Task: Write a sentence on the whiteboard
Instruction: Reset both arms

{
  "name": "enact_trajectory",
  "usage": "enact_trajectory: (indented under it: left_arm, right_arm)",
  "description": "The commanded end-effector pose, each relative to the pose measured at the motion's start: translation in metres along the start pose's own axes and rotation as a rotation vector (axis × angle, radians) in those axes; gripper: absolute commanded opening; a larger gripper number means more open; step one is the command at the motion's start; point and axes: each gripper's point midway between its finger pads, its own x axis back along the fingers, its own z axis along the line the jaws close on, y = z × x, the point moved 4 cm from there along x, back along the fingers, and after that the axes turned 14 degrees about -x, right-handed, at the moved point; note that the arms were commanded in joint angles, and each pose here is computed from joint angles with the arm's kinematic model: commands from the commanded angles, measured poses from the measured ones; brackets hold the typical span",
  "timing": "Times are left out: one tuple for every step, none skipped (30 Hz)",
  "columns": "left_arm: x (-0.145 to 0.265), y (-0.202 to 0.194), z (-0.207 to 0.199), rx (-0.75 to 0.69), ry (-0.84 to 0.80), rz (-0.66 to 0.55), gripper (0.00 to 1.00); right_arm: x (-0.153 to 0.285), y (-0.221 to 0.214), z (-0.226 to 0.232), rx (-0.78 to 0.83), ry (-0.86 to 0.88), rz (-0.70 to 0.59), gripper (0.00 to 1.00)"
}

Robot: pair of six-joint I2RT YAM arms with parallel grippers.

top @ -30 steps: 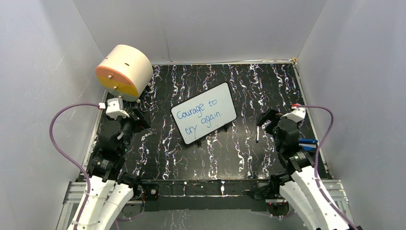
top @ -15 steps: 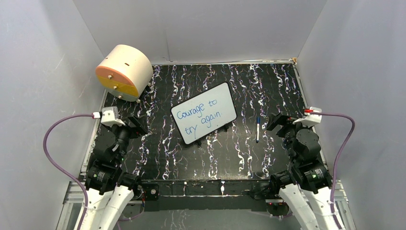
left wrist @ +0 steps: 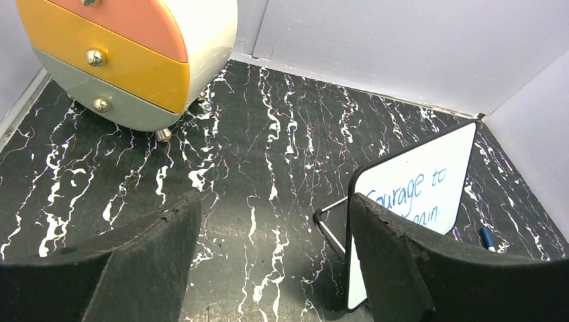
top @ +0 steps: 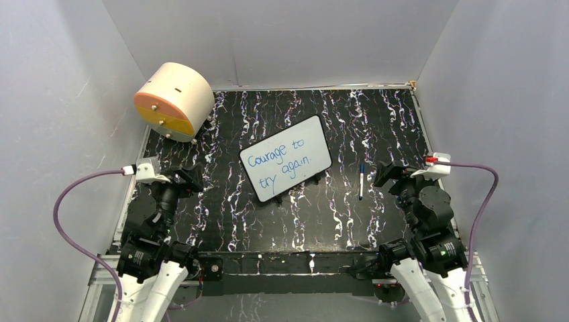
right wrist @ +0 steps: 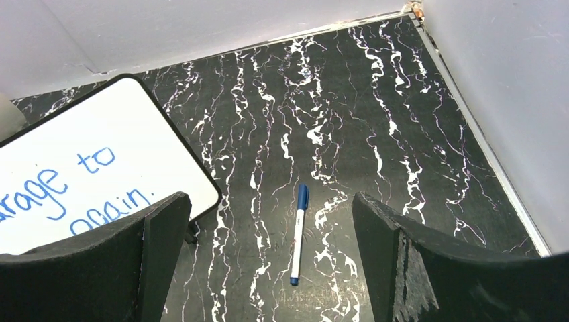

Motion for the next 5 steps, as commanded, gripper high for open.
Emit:
enact_trajectory:
  left_arm:
    - [0.0001, 0.0095, -0.0008, 0.01, -0.005, -0.047, 0.77]
    - [-0.0001, 0.009, -0.0005, 0.011, -0.003, -0.046, 0.77]
    - [0.0, 0.0089, -0.0006, 0.011, -0.004, -0.046, 0.77]
    - [0.0002, 0.0088, -0.001, 0.012, -0.007, -0.046, 0.77]
    - [0.0005, 0.0089, -0.0015, 0.013, -0.011, -0.047, 0.77]
  right_arm:
    - [0.0035, 0.0128, 0.0045, 0.006, 0.028, -0.048, 0.99]
    - [0.0035, 0.0124, 0.0045, 0.005, 0.028, -0.047, 0.99]
    - [0.0036, 0.012, 0.005, 0.006, 0.032, -0.044, 0.99]
    - [0.0036, 0.0118, 0.0051, 0.006, 0.033, -0.043, 0.99]
    - [0.0035, 0.0109, 0.0049, 0.007, 0.032, -0.04, 0.99]
